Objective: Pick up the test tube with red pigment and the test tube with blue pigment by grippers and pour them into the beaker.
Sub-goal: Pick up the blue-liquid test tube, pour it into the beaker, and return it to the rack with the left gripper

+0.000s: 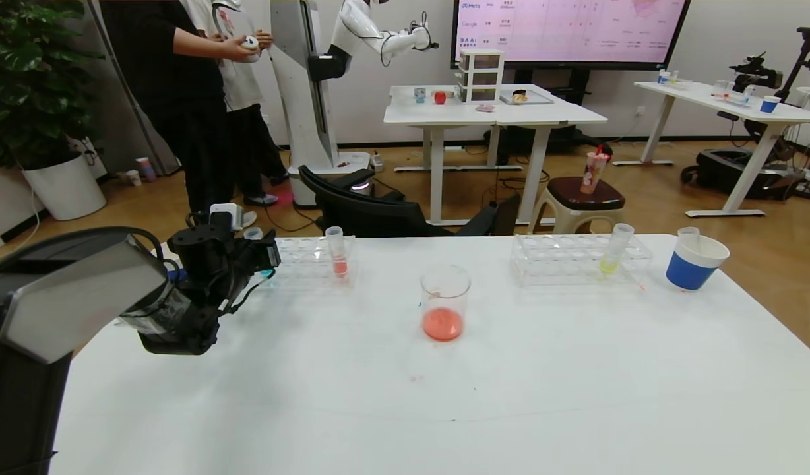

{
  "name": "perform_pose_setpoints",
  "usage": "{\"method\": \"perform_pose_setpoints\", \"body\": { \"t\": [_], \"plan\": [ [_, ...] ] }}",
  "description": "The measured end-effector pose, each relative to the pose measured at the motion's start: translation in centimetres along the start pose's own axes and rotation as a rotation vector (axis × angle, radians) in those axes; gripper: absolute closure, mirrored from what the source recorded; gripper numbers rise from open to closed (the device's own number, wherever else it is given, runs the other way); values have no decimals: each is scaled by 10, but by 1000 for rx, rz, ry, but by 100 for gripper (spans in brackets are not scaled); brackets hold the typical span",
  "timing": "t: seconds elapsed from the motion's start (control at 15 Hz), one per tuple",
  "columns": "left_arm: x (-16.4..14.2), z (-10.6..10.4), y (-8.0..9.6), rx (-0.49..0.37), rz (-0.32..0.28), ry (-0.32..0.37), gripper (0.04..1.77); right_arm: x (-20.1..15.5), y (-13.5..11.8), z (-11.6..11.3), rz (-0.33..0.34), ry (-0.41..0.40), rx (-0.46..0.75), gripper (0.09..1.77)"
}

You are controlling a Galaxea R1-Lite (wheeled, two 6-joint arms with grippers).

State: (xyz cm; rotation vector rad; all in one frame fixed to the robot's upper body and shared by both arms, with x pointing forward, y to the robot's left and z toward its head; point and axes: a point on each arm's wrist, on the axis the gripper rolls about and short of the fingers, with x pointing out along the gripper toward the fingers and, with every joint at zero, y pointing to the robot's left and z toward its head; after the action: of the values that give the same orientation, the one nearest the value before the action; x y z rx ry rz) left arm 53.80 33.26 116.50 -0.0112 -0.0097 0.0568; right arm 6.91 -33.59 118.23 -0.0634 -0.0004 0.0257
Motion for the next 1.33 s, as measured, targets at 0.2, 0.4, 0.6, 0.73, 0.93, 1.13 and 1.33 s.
{"method": "perform_pose_setpoints", "body": {
  "t": [0.2,0.4,0.6,0.73,0.93,1.13,1.33],
  "plan": [
    [-1,7,-2,1,-3,-9,128,0,0,0,0,0,0,12],
    [-3,23,-4,6,-6,12,128,0,0,0,0,0,0,12],
    [-5,53,-6,8,-10,18,128,0,0,0,0,0,0,12],
    [-8,76,-8,8,-16,18,128,0,0,0,0,0,0,12],
    [-19,106,-19,9,-49,9,128,0,0,0,0,0,0,12],
    [-35,132,-48,11,-133,-15,128,0,0,0,0,0,0,12],
    [-54,149,-87,72,-282,-64,128,0,0,0,0,0,0,12]
  ]
}}
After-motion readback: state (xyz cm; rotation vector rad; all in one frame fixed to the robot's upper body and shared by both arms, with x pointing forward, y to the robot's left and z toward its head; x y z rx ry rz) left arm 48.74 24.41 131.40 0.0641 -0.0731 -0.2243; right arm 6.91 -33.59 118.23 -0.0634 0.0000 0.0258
